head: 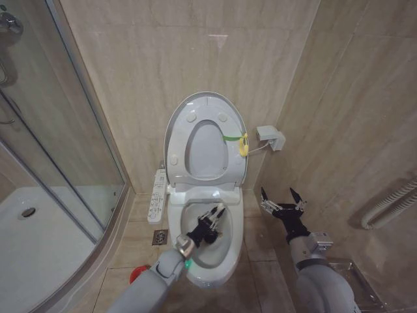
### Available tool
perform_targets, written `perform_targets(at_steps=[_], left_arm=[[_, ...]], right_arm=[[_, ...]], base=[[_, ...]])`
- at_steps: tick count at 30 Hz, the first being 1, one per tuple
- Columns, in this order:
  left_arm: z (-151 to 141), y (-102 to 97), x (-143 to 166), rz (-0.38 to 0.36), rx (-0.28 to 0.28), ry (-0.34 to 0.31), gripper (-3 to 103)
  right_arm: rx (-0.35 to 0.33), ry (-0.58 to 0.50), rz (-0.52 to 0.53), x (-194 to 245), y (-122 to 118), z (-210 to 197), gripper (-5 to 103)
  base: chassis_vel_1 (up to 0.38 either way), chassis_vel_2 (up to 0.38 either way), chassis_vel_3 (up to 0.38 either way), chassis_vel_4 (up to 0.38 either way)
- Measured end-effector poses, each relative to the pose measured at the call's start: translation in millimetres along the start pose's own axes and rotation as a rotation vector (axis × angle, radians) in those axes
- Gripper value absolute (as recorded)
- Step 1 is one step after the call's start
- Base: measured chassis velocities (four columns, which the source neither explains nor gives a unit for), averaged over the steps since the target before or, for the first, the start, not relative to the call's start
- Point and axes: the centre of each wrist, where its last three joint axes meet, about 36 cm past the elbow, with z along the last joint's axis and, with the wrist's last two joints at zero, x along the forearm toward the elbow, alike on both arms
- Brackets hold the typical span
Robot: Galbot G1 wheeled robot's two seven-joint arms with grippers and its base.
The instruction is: Open the toilet lid, clean the toilet bowl with a toilet brush, close the toilet lid, and flush.
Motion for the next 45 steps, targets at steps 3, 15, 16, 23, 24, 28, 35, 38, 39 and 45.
perform_targets(at_steps=[3, 15, 16, 23, 24, 28, 35, 38, 39, 45], left_arm=[[-7, -4.7, -22, 0.034, -0.025, -0.029, 21], [14, 20.4, -12, 0.001, -0.046, 0.017, 21], [17, 28.5, -8, -0.011, -0.054, 0.026, 21], [-3, 36.5, -24, -0.022, -0.06, -0.018, 21], [-3, 36.5, -24, -0.022, -0.06, -0.018, 21], [-15, 14.9, -35, 0.012, -0.036, -0.052, 21], [9, 18.7, -17, -0.003, -0.037, 0.006, 21], [20, 41.3, -9, -0.05, -0.057, 0.036, 21], [18, 46.7, -9, -0.058, -0.064, 0.032, 21], [-5, 41.6, -24, -0.036, -0.071, -0.027, 21]], right_arm=[[0.0, 0.0, 0.0, 0, 0, 0, 100], [0.0, 0.0, 0.0, 0, 0, 0, 100], [0.0, 0.0, 0.0, 0, 0, 0, 100], [0.0, 0.0, 0.0, 0, 0, 0, 100], [0.0, 0.0, 0.0, 0, 0, 0, 100], [0.0, 0.0, 0.0, 0, 0, 0, 100], [0.0, 0.0, 0.0, 0, 0, 0, 100], [0.0, 0.0, 0.0, 0, 0, 0, 100], [0.0, 0.0, 0.0, 0, 0, 0, 100], [0.0, 0.0, 0.0, 0, 0, 0, 100]], base=[[0.0, 0.0, 0.0, 0.0], [0.0, 0.0, 0.0, 0.0], [0.0, 0.0, 0.0, 0.0], [0.0, 0.0, 0.0, 0.0], [0.0, 0.0, 0.0, 0.0], [0.0, 0.0, 0.0, 0.0], [0.0, 0.0, 0.0, 0.0], [0.0, 0.0, 0.0, 0.0], [0.0, 0.0, 0.0, 0.0], [0.0, 0.0, 0.0, 0.0]])
